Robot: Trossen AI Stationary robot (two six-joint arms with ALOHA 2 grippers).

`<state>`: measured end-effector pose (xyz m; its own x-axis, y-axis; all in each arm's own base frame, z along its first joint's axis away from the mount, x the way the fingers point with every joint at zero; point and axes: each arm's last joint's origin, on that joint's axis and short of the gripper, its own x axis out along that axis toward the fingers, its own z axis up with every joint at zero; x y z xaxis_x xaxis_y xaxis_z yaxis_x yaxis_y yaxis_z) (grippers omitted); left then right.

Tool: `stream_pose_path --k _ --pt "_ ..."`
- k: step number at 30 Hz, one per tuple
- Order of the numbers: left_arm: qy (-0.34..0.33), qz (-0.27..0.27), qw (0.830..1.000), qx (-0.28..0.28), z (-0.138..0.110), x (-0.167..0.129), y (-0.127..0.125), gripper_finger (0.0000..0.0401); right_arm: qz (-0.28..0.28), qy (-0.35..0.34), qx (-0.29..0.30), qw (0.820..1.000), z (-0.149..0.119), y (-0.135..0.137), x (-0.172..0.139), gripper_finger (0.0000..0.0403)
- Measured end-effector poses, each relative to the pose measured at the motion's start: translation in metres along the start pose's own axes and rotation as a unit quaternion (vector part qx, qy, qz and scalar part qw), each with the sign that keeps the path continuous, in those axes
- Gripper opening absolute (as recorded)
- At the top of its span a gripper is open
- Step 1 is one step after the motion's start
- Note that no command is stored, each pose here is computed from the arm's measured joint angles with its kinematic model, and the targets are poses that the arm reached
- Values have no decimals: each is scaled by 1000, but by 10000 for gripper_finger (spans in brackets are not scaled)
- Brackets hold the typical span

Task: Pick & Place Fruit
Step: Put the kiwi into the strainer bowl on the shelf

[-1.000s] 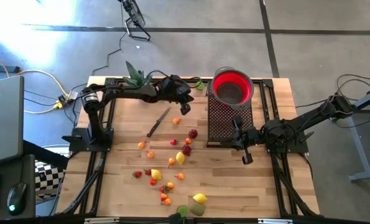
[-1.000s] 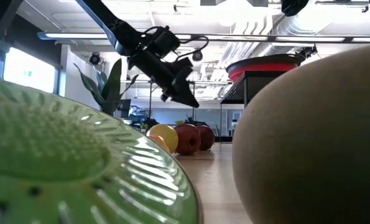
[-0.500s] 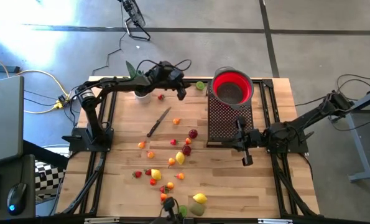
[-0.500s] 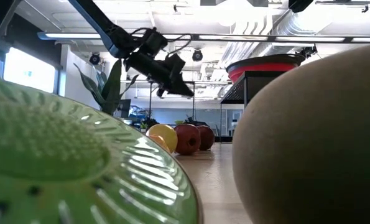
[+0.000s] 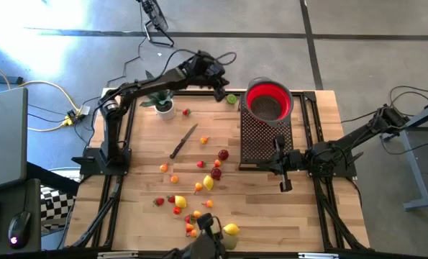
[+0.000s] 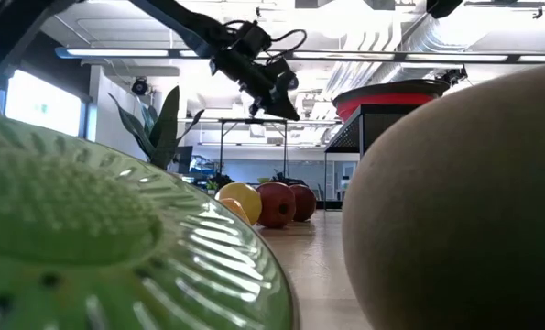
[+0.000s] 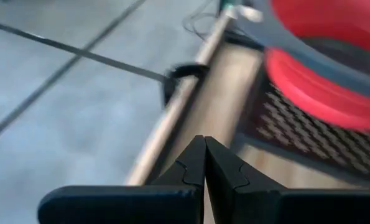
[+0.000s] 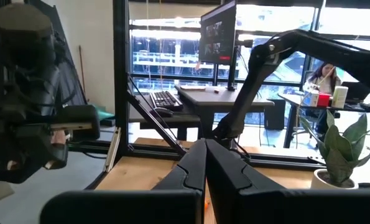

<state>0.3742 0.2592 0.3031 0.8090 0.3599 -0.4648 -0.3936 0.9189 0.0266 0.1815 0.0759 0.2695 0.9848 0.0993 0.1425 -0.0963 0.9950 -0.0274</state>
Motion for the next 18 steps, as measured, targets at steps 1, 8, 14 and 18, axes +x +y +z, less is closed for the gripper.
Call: stream_pose_path --k 1,8,14,18 --pt "5 -5 1000 -8 -1 2 5 0 1 3 -1 1000 -1 0 0 3" --pt "24 -38 997 -67 -22 35 19 0 3 17 -5 1000 -3 0 0 3" --pt "23 -25 996 -84 -39 60 22 0 4 25 -6 1000 -5 0 0 3" --pt "21 -16 996 -89 -47 72 24 0 4 32 -8 999 -6 1 0 3"
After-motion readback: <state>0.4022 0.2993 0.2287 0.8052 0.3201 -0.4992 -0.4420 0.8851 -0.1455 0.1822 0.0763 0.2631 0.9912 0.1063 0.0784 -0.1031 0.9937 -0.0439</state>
